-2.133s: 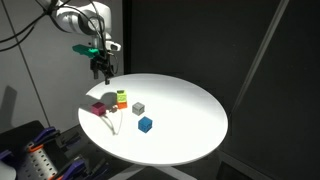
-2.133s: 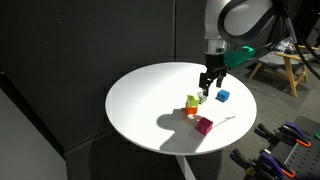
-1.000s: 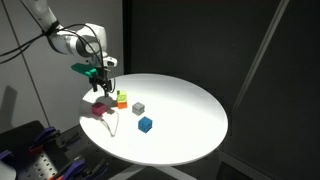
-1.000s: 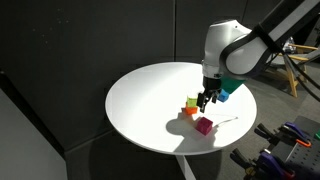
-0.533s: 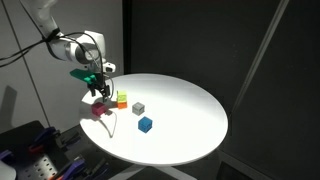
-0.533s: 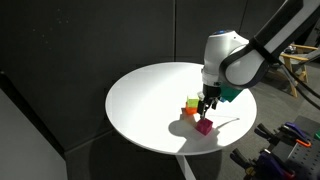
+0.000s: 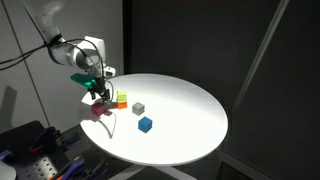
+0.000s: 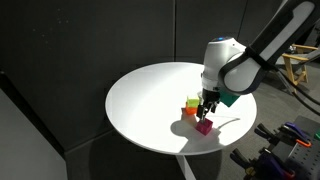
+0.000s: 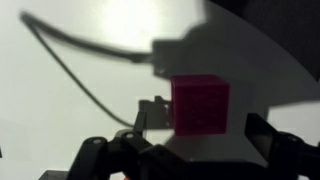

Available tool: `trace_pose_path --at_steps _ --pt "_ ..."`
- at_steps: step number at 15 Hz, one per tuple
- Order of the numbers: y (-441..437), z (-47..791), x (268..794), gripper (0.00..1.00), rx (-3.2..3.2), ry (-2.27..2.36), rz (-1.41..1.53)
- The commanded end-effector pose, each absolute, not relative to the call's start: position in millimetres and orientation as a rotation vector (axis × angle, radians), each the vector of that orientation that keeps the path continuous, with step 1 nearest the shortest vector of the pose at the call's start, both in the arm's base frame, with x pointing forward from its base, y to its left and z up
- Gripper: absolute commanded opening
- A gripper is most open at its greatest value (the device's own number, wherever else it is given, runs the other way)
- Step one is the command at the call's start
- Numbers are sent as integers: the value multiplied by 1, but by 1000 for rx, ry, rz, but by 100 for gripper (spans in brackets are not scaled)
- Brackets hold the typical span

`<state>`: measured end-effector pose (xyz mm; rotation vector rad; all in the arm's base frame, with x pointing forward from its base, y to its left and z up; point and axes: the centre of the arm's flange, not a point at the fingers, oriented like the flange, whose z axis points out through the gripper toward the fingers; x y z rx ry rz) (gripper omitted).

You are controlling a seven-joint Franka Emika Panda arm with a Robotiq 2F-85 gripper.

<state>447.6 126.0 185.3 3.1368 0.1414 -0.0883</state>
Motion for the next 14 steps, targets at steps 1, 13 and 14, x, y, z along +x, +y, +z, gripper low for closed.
trace_pose_path --at_steps 1,13,14 --pt "124 178 447 100 3126 176 -69" --pt "120 159 447 100 3113 184 -90" --pt "120 157 447 100 3112 184 -94"
